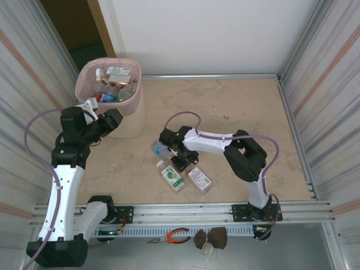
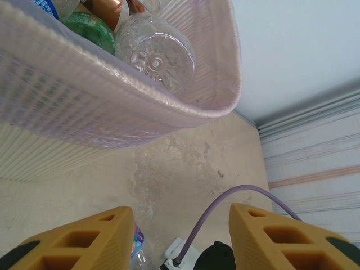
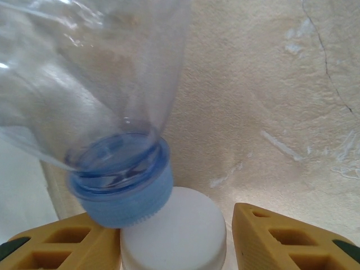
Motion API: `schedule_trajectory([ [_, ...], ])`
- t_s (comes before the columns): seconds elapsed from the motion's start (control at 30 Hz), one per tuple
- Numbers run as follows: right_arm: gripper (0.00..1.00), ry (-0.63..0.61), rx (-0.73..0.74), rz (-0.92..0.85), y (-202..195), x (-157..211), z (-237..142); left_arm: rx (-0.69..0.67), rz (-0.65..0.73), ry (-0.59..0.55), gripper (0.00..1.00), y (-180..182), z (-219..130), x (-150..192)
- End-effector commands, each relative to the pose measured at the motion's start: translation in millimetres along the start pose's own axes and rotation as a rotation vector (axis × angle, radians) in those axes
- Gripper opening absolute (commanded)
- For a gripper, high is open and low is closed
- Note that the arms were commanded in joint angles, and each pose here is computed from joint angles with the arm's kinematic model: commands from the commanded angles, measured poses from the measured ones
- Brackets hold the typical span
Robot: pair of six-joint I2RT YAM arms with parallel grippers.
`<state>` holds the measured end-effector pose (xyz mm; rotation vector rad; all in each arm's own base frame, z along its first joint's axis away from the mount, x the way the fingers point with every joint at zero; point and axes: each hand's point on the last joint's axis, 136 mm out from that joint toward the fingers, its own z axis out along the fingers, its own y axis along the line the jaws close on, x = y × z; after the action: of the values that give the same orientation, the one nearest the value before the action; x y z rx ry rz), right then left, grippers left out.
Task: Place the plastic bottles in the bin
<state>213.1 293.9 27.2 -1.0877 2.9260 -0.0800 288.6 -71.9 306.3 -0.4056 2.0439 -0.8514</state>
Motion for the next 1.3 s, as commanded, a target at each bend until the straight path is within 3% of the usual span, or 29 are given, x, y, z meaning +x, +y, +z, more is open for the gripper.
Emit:
schedule_trajectory([
  [0.0, 0.5, 0.03, 0.007, 0.017, -3.5, 7.2, 7.3, -0.006, 0.01, -0.021, 0.48, 2.9, -3.8, -1.4],
  [0.2, 0.44, 0.006, 0.009, 0.035, -6.6, 8.0, -0.7, 0.003, 0.011, -0.017, 0.49, 1.1, -4.0, -0.6],
  [0.53, 0.43, -0.084, 0.009, 0.115, -33.9, 8.2, -40.6, 0.112, 0.056, -0.015, 0.53, -17.9, -3.7, -1.1],
  [0.7, 0.43, -0.189, -0.031, 0.194, -51.6, -0.6, -76.6, 0.251, 0.13, 0.009, 0.64, -41.3, -4.1, 2.0],
  [1.0, 0.41, -0.422, -0.202, 0.446, -84.4, -20.8, -143.8, 0.303, 0.253, 0.072, 0.67, -62.8, 6.7, 21.7],
  [1.27, 0.41, -0.672, -0.379, 0.653, -113.2, -27.1, -208.3, 0.354, 0.376, 0.211, 0.7, -102.9, 39.4, 67.5],
])
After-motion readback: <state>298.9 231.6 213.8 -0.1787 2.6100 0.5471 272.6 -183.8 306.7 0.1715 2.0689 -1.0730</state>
